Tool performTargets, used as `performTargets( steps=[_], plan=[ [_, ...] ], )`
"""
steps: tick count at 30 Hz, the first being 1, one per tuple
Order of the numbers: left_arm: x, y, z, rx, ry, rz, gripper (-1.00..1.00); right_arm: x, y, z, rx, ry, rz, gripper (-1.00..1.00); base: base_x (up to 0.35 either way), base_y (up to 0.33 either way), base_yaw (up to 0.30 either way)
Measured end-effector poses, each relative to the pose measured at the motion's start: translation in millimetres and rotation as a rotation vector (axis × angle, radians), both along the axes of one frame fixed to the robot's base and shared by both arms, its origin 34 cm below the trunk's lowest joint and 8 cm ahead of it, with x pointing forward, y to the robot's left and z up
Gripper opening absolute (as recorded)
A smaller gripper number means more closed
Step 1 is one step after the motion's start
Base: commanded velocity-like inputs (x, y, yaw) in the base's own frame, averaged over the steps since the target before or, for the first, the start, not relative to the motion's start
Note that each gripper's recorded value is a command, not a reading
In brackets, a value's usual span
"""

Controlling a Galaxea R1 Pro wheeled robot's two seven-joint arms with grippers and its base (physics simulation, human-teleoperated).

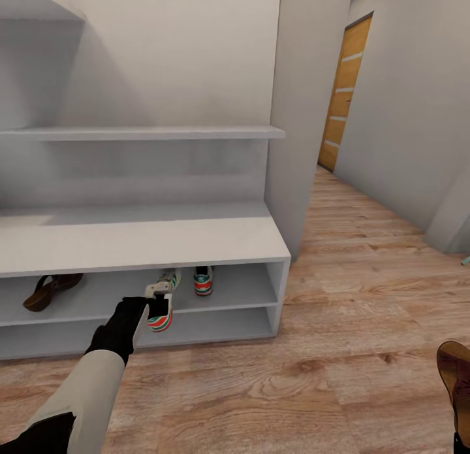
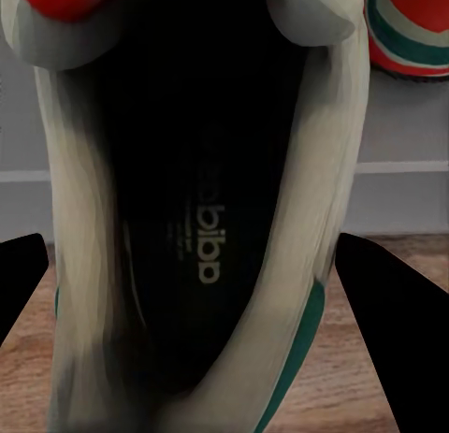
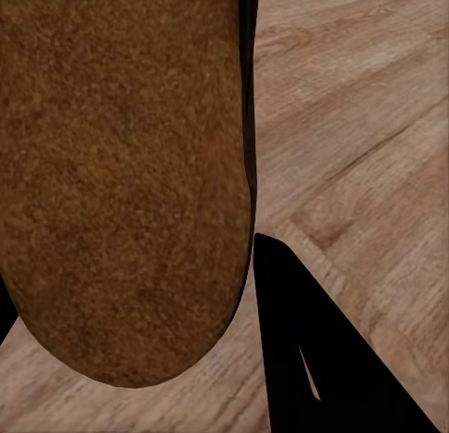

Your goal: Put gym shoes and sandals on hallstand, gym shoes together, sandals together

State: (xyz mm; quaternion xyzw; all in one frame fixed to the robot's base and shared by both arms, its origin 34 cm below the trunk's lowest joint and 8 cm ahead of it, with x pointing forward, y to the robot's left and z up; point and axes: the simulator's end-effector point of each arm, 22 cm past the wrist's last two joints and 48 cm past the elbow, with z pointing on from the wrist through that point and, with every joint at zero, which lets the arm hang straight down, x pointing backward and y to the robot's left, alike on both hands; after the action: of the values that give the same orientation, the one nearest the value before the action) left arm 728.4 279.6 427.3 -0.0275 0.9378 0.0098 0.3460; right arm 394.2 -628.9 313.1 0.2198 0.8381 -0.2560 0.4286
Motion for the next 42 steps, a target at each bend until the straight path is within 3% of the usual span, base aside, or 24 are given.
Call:
performTargets(
  steps=[42],
  plan=[
    [-9.8,8.9,-12.9,0.016,0.017,0.006,-1.0,-0.2,0.1,-0.3,0.001,0.001,0.0,-1.0,0.033,-0.011,0.0]
  ],
)
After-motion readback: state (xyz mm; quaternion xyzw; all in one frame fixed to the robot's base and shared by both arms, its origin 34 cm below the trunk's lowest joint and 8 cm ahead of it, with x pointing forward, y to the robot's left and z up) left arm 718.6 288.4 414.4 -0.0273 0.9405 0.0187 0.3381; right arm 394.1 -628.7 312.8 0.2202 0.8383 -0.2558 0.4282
